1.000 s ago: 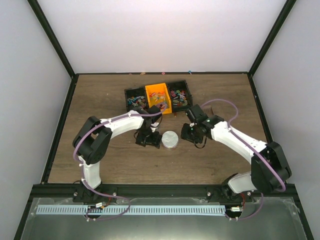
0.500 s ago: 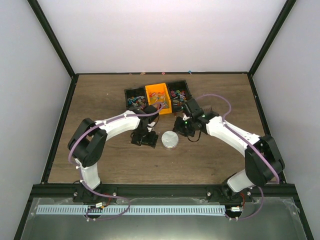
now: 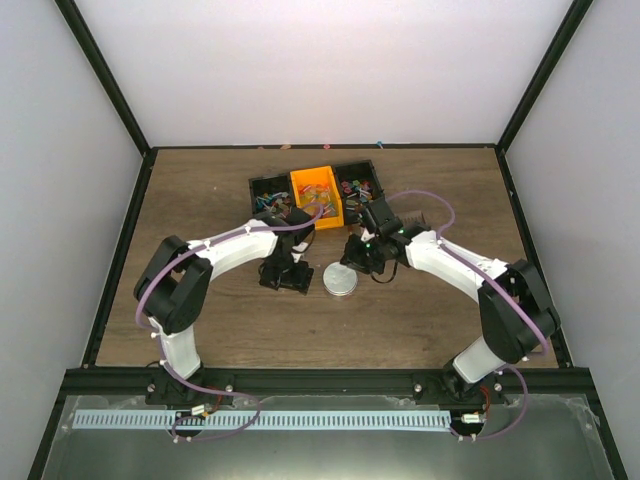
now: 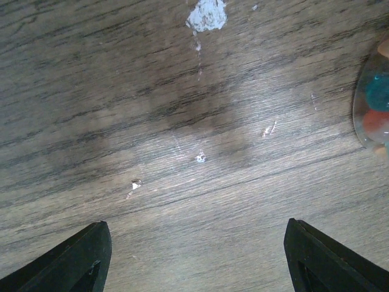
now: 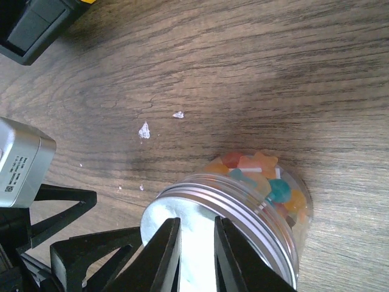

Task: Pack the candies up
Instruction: Close the bottle lid on the packing bottle.

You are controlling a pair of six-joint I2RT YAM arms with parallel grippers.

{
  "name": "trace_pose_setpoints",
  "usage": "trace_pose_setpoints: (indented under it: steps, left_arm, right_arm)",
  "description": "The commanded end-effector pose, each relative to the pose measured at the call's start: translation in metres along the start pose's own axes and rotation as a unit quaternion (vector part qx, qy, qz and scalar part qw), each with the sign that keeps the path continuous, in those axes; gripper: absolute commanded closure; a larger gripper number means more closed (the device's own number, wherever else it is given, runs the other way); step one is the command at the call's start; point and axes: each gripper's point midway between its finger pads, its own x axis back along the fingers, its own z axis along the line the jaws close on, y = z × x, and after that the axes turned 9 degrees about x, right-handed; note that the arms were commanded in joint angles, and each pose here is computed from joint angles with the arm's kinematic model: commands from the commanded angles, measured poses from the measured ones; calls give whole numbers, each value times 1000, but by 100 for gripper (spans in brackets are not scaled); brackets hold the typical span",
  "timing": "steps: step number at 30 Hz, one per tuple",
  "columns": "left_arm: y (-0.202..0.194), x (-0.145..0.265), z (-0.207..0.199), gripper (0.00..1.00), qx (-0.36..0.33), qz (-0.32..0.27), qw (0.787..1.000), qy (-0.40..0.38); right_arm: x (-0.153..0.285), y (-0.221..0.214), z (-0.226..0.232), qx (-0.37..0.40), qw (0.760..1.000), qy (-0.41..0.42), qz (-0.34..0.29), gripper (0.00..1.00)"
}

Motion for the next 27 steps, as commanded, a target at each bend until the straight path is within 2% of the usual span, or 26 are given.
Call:
trace_pose_setpoints:
  steps: [1,13,27]
  left_arm:
    - [1,7,3,20,-6,-8,1000,2]
    - [0,4,4,20,-4,-5,1000,0]
    - [0,7,5,20,-6,-7,1000,0]
  right_arm:
    - [-4,4,3,2,1000,5,-1,83]
    - [13,19,29,21,999,34,-21,83]
    - [-3,1,8,4,1000,15,-1,82]
